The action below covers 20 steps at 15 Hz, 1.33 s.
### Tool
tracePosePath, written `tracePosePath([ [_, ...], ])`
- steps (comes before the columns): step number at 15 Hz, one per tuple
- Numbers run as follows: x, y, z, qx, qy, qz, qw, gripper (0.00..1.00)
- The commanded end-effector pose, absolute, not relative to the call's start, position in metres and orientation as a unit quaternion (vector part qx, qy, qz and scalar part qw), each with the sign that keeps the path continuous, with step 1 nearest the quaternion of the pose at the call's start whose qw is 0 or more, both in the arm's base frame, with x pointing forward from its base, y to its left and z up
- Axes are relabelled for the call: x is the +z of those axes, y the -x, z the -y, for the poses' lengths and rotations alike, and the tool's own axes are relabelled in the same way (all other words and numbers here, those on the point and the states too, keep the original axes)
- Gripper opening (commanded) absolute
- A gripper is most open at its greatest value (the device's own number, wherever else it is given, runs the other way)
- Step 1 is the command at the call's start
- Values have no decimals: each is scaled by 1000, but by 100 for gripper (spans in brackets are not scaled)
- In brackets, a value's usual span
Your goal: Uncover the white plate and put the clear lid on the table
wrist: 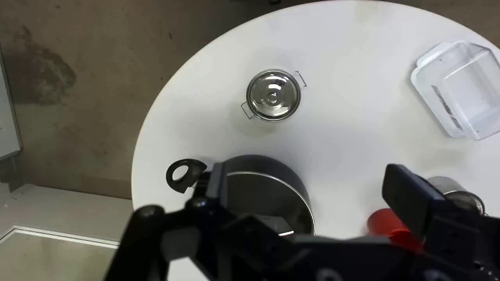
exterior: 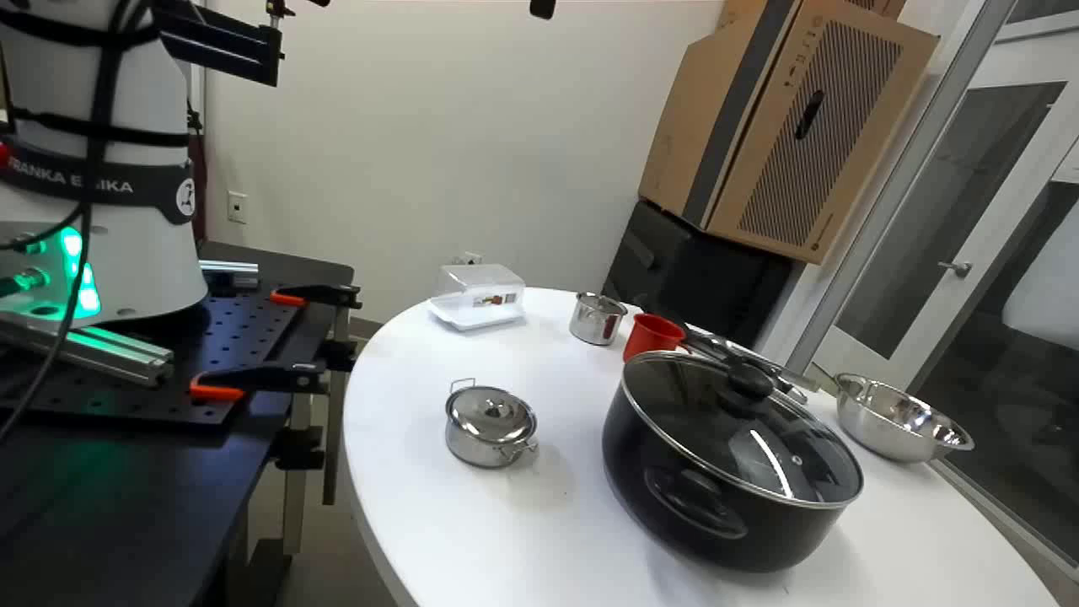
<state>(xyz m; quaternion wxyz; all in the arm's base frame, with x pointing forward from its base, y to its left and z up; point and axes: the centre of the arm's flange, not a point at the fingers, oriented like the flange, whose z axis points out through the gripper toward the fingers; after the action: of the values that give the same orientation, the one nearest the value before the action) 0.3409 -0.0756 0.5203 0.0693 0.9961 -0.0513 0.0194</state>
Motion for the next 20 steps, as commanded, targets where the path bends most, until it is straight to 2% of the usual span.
tracePosePath([
  [1, 520, -341, 76, 19, -996, 51, 69, 100],
  [7, 501, -361, 42, -11, -994, -75, 78, 100],
  [15, 424, -376, -73, -39, -953, -285, 96, 100],
  [20, 376, -363, -146, -4, -921, -367, 134, 100],
])
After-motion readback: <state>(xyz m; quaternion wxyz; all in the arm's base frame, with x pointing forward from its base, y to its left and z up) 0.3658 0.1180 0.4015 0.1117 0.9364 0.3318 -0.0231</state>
